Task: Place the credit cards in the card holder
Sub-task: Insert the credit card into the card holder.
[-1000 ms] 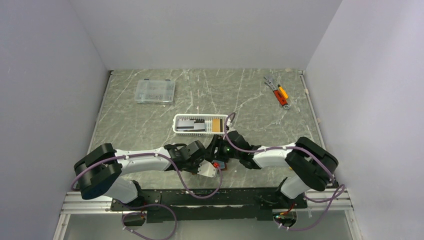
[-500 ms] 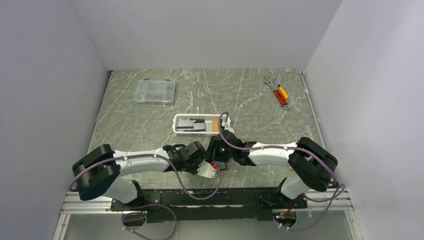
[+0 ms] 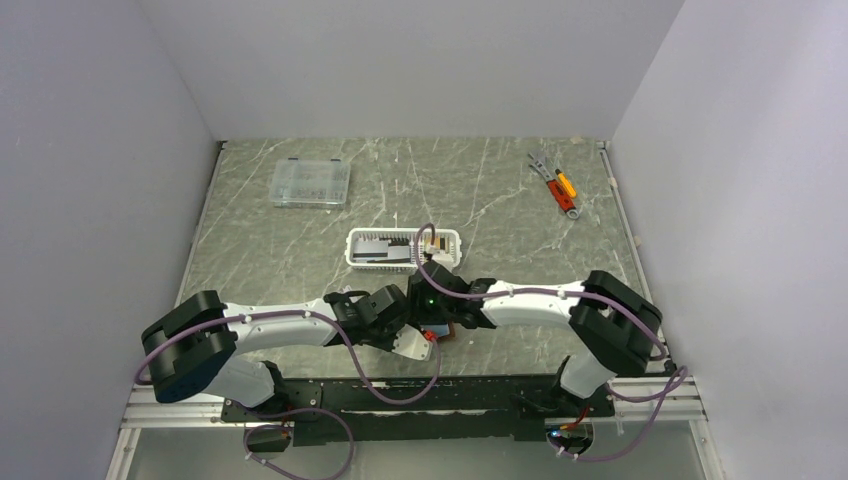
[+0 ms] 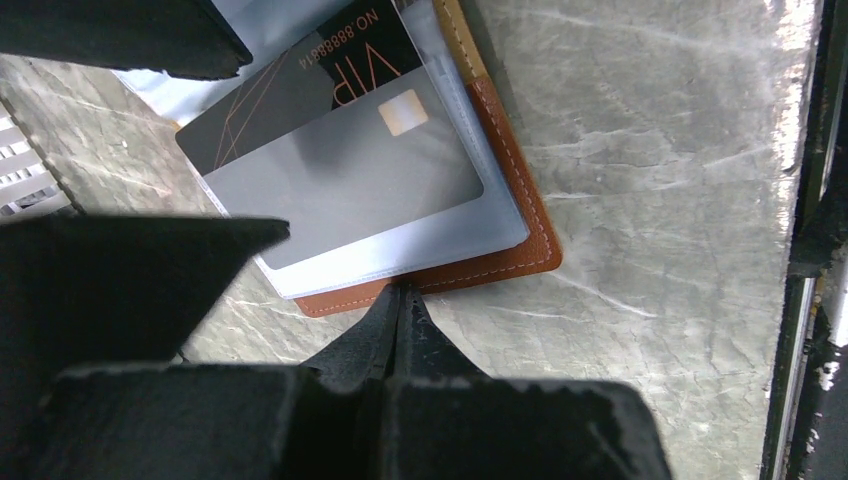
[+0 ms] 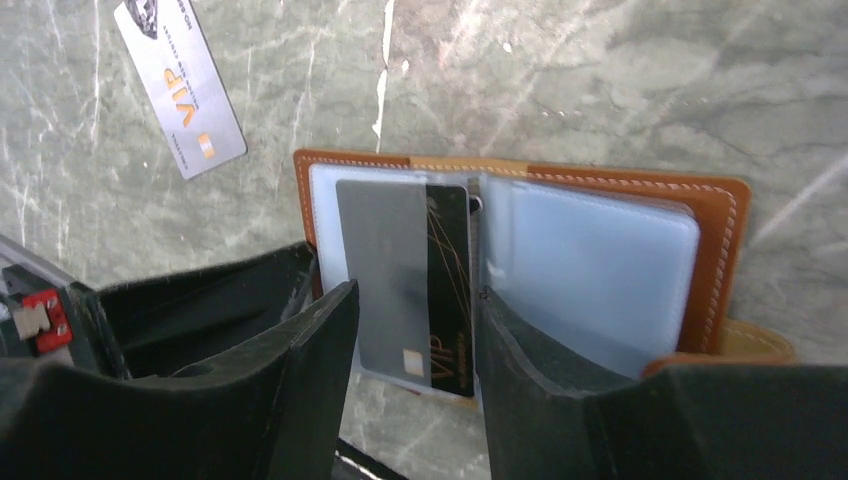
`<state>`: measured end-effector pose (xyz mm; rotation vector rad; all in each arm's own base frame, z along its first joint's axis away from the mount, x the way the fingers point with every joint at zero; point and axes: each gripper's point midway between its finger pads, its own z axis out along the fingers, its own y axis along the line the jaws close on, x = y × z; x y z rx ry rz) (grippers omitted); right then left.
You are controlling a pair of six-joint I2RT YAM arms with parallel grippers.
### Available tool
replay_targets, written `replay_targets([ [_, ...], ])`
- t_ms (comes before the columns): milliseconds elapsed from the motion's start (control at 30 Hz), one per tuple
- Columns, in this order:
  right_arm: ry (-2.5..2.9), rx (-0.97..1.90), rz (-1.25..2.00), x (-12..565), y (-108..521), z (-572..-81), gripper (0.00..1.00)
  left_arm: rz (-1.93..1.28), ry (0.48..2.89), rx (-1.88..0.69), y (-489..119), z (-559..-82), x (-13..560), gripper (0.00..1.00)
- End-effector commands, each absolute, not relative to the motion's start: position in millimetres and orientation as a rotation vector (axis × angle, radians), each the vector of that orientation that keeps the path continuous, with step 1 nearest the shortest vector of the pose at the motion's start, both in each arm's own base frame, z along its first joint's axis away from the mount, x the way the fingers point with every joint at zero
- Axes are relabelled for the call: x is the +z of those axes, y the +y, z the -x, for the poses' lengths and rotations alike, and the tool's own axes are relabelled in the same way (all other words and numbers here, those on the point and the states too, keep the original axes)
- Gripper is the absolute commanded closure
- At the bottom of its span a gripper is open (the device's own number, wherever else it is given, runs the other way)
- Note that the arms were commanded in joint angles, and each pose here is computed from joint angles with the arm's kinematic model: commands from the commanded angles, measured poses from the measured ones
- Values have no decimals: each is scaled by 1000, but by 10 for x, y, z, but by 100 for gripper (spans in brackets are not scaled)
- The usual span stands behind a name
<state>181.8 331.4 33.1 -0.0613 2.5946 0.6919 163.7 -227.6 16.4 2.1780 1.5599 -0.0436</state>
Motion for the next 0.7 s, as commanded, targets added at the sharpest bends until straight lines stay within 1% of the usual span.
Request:
replay_targets([
  [0, 2586, 737, 64, 431, 3140, -1734, 60, -2279, 1647, -129, -2053, -1350, -73, 100],
  [33, 2587, 746, 45, 415, 3103, -1726, 70, -2278, 1648, -127, -2049, -1349, -72, 100],
  [67, 2585, 750, 24, 404, 3075, -1727, 83, -2275, 1650, -125, -2050, -1354, -69, 100],
  [100, 2583, 753, 13, 395, 3056, -1725, 91, -2275, 1652, -126, -2051, -1353, -64, 100],
  [133, 2587, 743, 9, 372, 3038, -1723, 97, -2276, 1652, -128, -2055, -1349, -60, 100],
  [167, 2598, 727, 8, 345, 3026, -1720, 100, -2274, 1650, -129, -2058, -1350, -57, 100],
  [400, 2641, 650, 10, 205, 2992, -1728, 100, -2270, 1646, -122, -2062, -1363, -41, 100],
  [667, 2616, 710, 121, 270, 3257, -1703, 100, -2253, 1626, -115, -2084, -1386, -21, 100],
])
